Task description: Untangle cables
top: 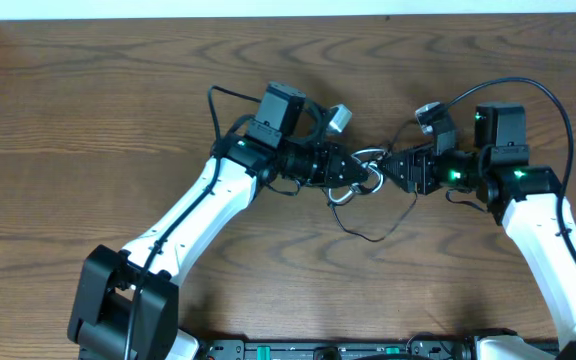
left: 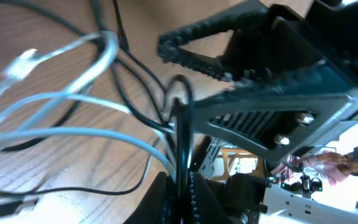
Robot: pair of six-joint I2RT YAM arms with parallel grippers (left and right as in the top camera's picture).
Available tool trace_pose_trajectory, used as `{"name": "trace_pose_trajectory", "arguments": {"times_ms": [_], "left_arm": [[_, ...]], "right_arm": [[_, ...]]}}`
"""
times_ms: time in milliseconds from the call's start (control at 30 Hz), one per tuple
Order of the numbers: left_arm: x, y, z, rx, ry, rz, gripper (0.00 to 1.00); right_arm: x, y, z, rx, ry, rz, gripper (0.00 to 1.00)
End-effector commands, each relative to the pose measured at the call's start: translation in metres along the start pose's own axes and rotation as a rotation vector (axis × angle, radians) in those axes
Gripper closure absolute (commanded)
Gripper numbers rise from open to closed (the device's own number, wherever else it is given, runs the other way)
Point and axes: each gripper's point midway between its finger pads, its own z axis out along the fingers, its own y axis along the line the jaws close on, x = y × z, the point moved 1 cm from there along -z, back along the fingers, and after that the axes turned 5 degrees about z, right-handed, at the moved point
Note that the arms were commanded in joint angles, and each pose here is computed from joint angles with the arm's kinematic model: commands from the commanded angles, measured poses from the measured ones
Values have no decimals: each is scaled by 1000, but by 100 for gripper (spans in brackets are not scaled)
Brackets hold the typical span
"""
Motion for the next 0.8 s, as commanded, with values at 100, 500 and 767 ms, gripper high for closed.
{"name": "trace_pose_trajectory", "arguments": {"times_ms": [100, 500, 767], "left_arm": [[6, -14, 3, 52, 26, 42, 92], [5, -22, 3, 91, 28, 61, 92], [6, -24, 3, 103, 31, 89, 92]], "right_arm": [[2, 4, 9, -11, 26, 19, 42], [10, 11, 14, -16, 58, 11, 44], [5, -30, 10, 241, 16, 100, 99]]}}
